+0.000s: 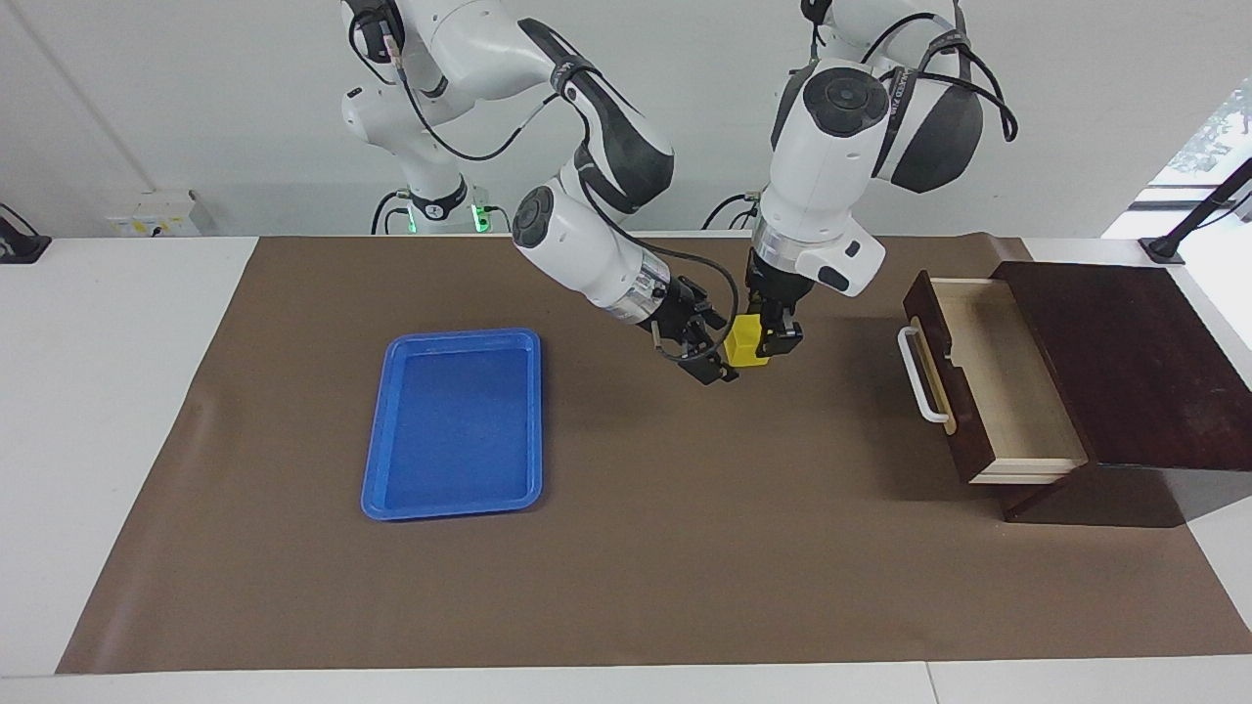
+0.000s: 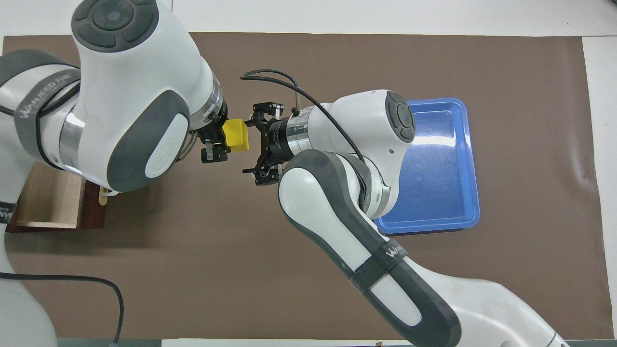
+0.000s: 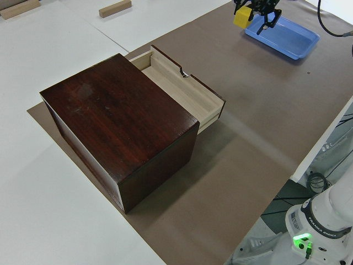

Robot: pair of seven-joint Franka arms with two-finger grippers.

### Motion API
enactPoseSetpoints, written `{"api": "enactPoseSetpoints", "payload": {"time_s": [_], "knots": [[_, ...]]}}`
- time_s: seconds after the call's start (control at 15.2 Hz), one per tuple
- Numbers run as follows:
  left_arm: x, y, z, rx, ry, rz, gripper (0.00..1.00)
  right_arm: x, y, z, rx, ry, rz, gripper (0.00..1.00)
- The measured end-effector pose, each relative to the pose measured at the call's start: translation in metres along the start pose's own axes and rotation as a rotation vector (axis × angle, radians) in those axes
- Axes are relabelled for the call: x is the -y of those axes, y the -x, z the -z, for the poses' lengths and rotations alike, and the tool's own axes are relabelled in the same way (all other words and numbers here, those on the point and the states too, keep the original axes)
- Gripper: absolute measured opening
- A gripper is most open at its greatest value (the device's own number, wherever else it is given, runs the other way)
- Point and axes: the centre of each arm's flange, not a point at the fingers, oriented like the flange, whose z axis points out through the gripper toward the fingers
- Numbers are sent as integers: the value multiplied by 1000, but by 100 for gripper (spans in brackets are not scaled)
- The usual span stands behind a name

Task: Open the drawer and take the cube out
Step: 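Close the right gripper on the yellow cube held by the left gripper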

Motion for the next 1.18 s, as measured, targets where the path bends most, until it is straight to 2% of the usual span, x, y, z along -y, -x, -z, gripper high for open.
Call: {"api": "enactPoseSetpoints", "payload": {"time_s": [1.18], "knots": [[0, 0, -1, -3, -1, -1, 55, 4, 15, 7, 8, -2, -6, 99]]}}
